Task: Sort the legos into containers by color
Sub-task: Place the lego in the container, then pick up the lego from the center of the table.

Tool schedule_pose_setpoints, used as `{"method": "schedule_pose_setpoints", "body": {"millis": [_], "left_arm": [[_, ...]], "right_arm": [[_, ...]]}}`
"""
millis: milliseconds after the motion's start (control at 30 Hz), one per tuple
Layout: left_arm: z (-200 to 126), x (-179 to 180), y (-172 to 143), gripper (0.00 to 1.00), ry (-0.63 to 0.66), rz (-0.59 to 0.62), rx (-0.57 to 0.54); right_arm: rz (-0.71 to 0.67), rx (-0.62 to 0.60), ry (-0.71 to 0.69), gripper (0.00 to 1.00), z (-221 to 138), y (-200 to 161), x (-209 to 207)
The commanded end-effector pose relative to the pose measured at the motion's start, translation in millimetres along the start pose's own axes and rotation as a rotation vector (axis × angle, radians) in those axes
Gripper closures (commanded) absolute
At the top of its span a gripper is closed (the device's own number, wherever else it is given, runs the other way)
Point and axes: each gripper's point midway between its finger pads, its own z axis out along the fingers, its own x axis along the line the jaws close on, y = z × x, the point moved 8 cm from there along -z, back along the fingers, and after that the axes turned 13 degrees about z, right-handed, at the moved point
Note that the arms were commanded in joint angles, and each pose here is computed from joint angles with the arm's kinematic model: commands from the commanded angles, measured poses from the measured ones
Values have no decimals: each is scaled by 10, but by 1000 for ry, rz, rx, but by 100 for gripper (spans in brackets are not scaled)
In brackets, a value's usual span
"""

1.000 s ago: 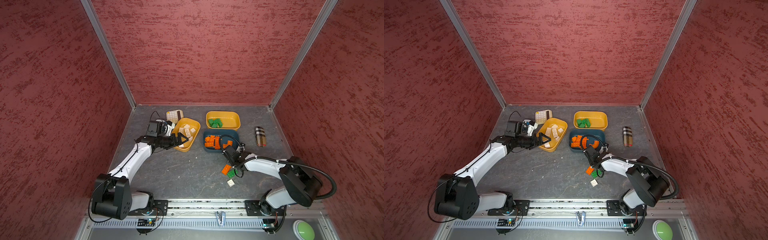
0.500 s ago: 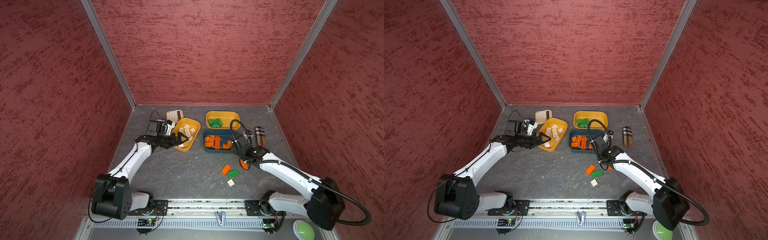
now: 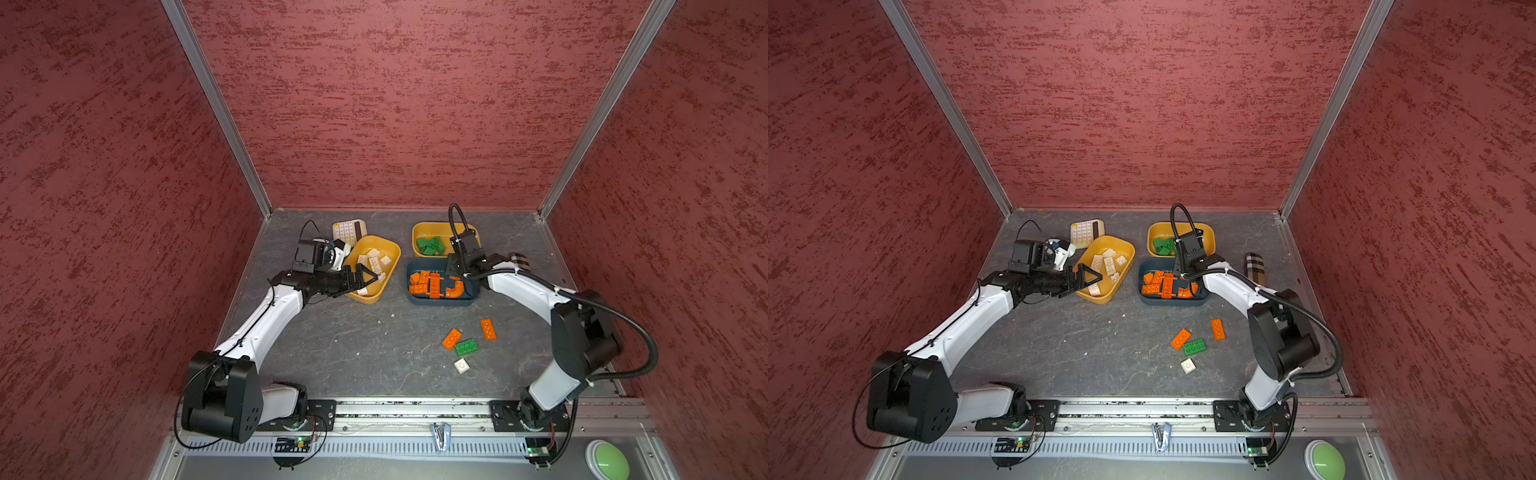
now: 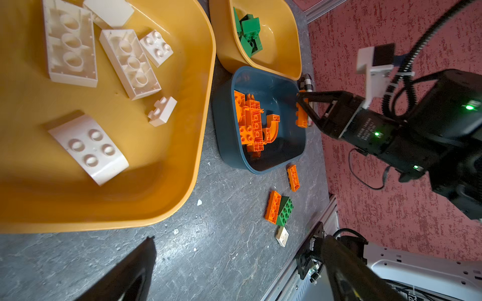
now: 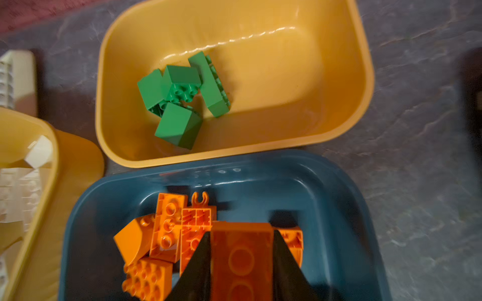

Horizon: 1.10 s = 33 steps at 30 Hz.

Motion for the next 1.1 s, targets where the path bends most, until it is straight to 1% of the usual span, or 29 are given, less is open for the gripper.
{"method": "schedule_pose_setpoints", "body": {"millis": [0, 67, 100, 167, 200, 300, 367, 533, 600, 633, 767, 867, 967, 1067], "left_arm": [[-50, -86, 48, 1, -22, 26, -20], [-54, -77, 49, 1, -19, 25, -19], [-51, -77, 47, 1, -19, 26, -18], [-52, -74, 41, 1, -18, 25, -15], [-55, -68, 41, 0, -16, 24, -16], [-52, -65, 40, 1, -16, 23, -14], [-49, -63, 41, 1, -17, 22, -12], [-24, -50, 45, 0, -19, 19, -6], [-6, -40, 41, 1, -19, 17, -1], [3, -34, 44, 1, -20, 16, 0], [48, -14, 43, 1, -23, 11, 10], [74, -5, 47, 1, -26, 12, 14], [84, -4, 47, 1, -28, 13, 16], [84, -7, 34, 1, -28, 15, 15]], "right_arm": [[-44, 4, 83, 73, 128, 105, 163], [-50, 19, 67, 69, 221, 93, 153], [-53, 24, 65, 65, 240, 91, 151], [-53, 29, 75, 53, 229, 90, 159], [-53, 33, 80, 48, 192, 98, 164], [-48, 44, 83, 43, 69, 78, 122], [-44, 64, 84, 42, -42, 34, 71], [-1, 114, 102, 39, -469, -183, -130], [20, 157, 92, 37, -610, -354, -246], [34, 156, 105, 36, -752, -399, -290], [113, 228, 56, 29, -1000, -790, -548], [170, 268, 41, 24, -1110, -1069, -633], [203, 302, 37, 24, -1085, -1285, -668], [228, 302, 52, 25, -988, -1366, -663]]}}
